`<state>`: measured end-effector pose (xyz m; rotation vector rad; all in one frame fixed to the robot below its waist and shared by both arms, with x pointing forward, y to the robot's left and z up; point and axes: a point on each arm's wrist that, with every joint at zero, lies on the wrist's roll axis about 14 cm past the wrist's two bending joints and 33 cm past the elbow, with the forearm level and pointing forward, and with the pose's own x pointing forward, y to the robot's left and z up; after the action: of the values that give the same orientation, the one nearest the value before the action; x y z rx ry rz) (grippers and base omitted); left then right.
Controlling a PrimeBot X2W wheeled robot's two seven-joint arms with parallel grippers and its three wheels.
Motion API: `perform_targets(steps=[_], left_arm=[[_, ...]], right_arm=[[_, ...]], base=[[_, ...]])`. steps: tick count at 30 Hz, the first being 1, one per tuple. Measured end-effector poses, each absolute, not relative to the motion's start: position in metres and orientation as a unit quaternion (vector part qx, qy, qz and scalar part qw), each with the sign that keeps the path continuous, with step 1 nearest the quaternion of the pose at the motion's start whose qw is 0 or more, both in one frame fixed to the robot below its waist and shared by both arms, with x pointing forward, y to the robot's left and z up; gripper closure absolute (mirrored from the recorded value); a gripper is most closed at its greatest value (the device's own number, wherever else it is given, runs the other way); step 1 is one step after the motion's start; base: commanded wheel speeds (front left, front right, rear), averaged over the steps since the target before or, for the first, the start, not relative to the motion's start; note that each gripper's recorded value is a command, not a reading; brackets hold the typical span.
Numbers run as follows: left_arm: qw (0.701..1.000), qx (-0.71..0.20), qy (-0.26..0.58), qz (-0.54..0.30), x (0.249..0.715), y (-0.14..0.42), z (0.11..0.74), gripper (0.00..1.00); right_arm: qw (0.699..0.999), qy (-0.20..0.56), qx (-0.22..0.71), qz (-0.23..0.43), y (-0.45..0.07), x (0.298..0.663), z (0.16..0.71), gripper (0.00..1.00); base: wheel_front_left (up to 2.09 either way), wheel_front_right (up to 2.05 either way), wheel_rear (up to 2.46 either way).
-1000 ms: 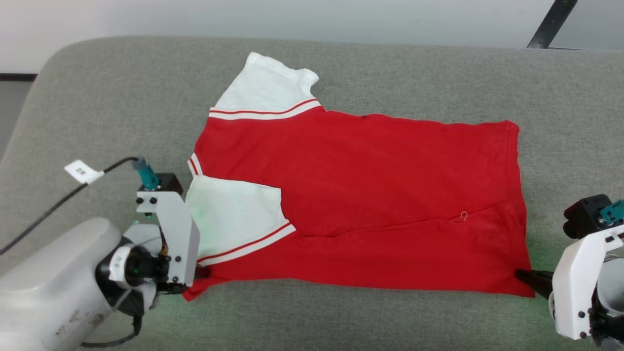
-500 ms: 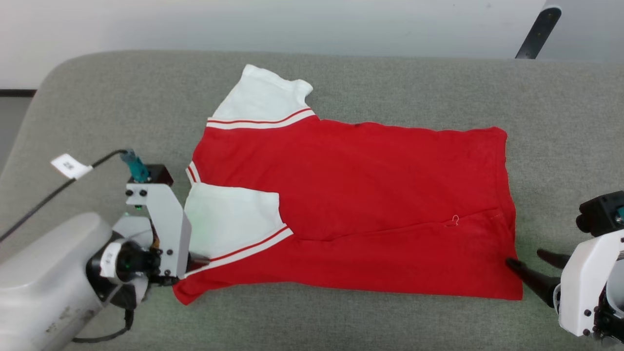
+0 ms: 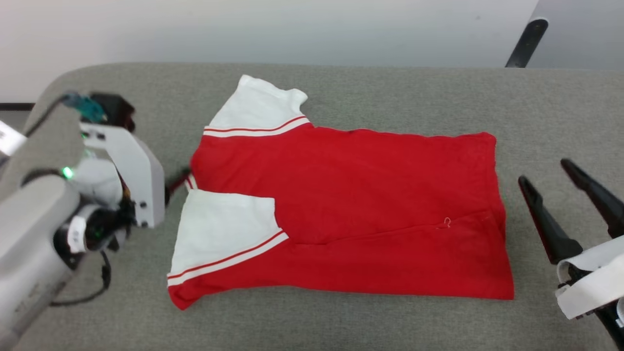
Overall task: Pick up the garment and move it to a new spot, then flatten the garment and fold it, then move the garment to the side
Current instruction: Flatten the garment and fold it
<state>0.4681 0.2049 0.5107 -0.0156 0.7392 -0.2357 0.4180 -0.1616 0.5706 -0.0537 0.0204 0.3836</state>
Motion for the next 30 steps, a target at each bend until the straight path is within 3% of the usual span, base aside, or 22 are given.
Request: perform_targets(steps=[6,14,24,30], left_arm=[[0.967,0.009,0.213,-0.136,0.517,0.189,0.562,0.00],[0.976,0.018,0.148,-0.156,0.569,0.167,0.582,0.00],[0.971,0.039,0.164,-0.171,0.641,0.153,0.567,0.00],[0.945,0.052,0.261,-0.189,0.663,0.141,0.506,0.00]], right_arm=[[0.979,-0.109,-0.041,0.165,-0.165,0.414,0.589,0.00],[0.982,-0.122,-0.029,0.144,-0.169,0.418,0.572,0.00],[0.985,-0.121,-0.024,0.120,-0.180,0.432,0.557,0.00],[0.991,-0.097,-0.020,0.092,-0.193,0.437,0.537,0.00]], base=[[0.00,0.00,0.00],[0.00,0.00,0.00],[0.00,0.00,0.00],[0.00,0.00,0.00]])
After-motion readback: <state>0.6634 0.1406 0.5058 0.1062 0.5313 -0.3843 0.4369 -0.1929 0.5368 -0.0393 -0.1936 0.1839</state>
